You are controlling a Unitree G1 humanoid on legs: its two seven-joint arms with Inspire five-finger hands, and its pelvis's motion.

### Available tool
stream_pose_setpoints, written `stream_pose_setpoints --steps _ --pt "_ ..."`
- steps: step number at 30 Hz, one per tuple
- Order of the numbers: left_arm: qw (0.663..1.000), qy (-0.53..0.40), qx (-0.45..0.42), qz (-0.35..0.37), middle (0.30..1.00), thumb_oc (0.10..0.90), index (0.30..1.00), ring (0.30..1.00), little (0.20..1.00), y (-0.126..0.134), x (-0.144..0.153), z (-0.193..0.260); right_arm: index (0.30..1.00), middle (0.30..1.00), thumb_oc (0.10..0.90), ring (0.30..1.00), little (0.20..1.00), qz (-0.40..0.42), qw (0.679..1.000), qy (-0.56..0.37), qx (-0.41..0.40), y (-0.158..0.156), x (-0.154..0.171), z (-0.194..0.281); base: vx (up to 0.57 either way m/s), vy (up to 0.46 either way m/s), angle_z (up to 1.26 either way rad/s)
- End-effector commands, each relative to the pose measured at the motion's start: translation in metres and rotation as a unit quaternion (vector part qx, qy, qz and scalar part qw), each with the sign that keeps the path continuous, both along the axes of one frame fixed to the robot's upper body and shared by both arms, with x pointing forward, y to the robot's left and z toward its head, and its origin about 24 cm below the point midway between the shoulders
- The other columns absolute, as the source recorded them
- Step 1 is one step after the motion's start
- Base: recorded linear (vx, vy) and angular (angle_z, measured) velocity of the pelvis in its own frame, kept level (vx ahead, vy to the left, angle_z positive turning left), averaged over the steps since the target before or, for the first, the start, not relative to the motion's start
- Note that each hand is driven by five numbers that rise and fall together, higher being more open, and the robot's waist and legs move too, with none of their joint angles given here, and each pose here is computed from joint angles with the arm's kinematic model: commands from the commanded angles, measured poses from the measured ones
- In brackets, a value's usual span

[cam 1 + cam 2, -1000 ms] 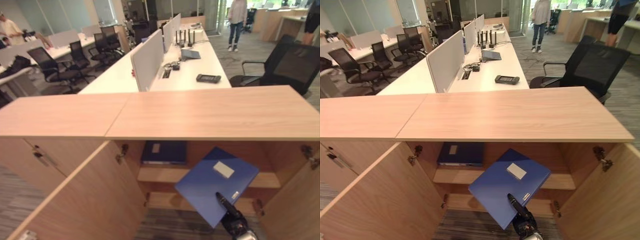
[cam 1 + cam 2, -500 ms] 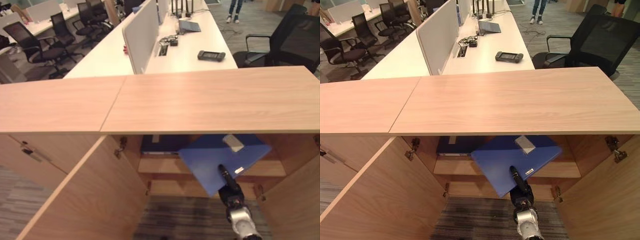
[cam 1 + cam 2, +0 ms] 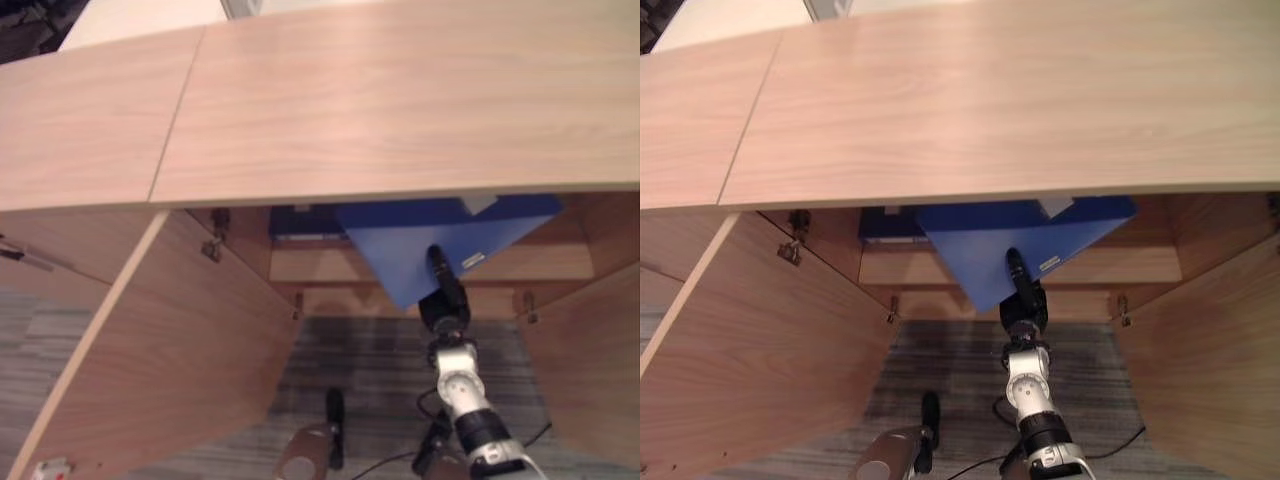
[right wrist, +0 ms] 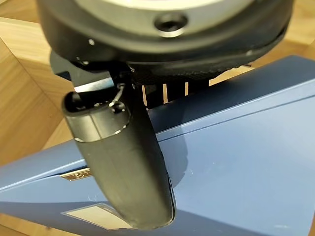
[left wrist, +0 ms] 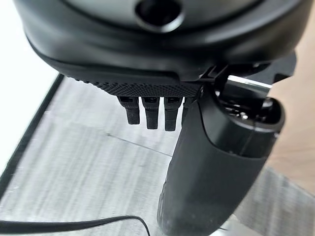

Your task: Put the empty folder in the office cabinet

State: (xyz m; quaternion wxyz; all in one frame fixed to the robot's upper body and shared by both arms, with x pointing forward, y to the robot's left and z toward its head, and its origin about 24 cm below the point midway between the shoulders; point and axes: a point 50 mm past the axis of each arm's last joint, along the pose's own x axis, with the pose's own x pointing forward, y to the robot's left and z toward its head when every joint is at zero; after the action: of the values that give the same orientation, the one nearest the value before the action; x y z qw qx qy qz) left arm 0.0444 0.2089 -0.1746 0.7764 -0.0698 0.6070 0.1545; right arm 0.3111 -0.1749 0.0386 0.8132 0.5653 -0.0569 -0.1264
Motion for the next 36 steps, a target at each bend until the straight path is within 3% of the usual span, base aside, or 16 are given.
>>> stream_pose_setpoints --steps 1,7,17,26,32,36 --pt "0.998 0.041 0.036 -0.008 0.9 0.8 0.9 0.9 0.9 0.021 -0.024 0.002 0.3 0.3 0.4 0.3 0.3 -0.059 0.981 -0.185 -0.021 -0.021 0.014 0.088 -0.05 -0.074 0.7" --pt "0.998 0.005 0.055 -0.04 0.9 0.8 0.9 0.9 0.9 0.021 -0.006 0.005 0.3 0.3 0.4 0.3 0.3 -0.128 0.956 -0.259 -0.041 -0.055 0.018 0.14 -0.05 -0.086 0.59" --pt "0.995 0.013 0.066 -0.076 0.9 0.8 0.9 0.9 0.9 0.019 -0.01 0.004 0.3 0.3 0.4 0.3 0.3 -0.187 0.912 -0.359 -0.066 -0.084 0.014 0.224 0.02 -0.038 0.2" --pt "0.992 0.011 0.08 -0.097 0.9 0.8 0.9 0.9 0.9 0.018 -0.008 0.005 0.3 0.3 0.4 0.3 0.3 -0.272 0.914 -0.299 -0.026 -0.127 0.032 0.292 0.02 -0.006 -0.01" --pt "0.989 0.009 0.081 -0.123 0.9 0.8 0.9 0.9 0.9 0.016 -0.002 0.005 0.3 0.3 0.4 0.3 0.3 -0.327 0.921 -0.213 -0.002 -0.172 0.031 0.281 0.01 0.001 0.04" --pt "0.988 0.006 0.083 -0.129 0.9 0.8 0.9 0.9 0.9 0.015 0.0 0.006 0.3 0.3 0.4 0.3 0.3 -0.352 0.912 -0.209 0.0 -0.189 0.02 0.277 0.0 0.001 0.04"
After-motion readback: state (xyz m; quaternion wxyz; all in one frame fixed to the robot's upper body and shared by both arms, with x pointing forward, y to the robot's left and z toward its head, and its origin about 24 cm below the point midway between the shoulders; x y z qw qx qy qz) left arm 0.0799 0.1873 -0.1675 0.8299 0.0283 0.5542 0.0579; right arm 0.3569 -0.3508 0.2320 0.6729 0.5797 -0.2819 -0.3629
